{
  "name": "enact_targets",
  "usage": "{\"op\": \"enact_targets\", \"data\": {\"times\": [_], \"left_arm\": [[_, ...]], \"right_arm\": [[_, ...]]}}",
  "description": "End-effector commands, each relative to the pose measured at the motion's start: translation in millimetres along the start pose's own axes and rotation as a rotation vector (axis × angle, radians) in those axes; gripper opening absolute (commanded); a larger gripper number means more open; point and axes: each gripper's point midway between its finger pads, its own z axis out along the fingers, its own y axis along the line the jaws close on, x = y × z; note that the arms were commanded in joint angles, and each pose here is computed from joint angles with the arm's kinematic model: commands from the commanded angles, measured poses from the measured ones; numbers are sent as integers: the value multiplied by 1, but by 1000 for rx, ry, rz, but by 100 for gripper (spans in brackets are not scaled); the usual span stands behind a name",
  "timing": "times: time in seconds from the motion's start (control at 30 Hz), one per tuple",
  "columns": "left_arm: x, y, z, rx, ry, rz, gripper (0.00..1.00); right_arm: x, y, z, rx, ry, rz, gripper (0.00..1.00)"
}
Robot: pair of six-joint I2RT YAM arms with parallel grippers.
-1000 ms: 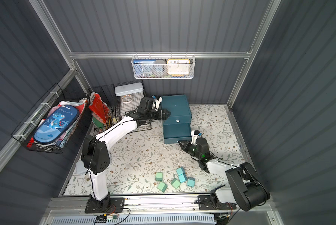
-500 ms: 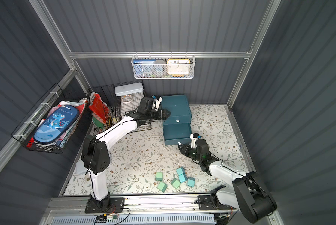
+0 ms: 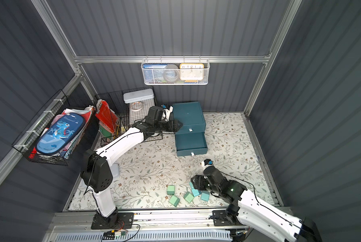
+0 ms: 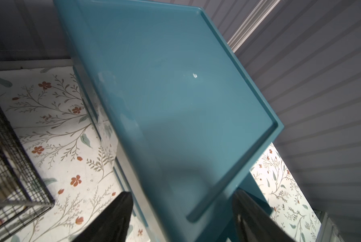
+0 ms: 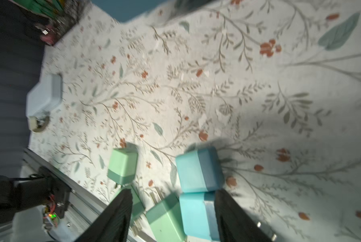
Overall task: Place the plugs into the drawer by color
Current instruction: Open the drawer in the storage box, then pick up the plug from the center of the board.
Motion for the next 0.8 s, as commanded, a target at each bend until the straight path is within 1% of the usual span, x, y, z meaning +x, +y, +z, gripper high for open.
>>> {"op": "enact_targets", "data": {"times": [0.0, 0.1, 0.17, 0.37, 0.53, 0.63, 0.77], "left_arm": [[4, -8, -9, 28, 8, 4, 80], [9, -7, -9, 32, 18, 9, 80], [12, -7, -9, 34, 26, 12, 80], [15, -5, -8, 30, 32, 12, 80], [18, -4, -8, 28, 41, 15, 80], [19, -3, -7, 22, 43, 15, 80], [19, -2, -6, 19, 43, 16, 80]], "right_arm": [[8, -26, 4, 184, -5, -1, 69], [12, -19, 16, 171, 13, 1, 70], [8, -13, 21, 149, -2, 0, 70], [-3, -9, 33, 161, -51, -29, 73], [-3, -1, 43, 153, -21, -34, 73], [-2, 4, 47, 142, -5, -32, 71], [-9, 12, 55, 112, -35, -36, 67]]}}
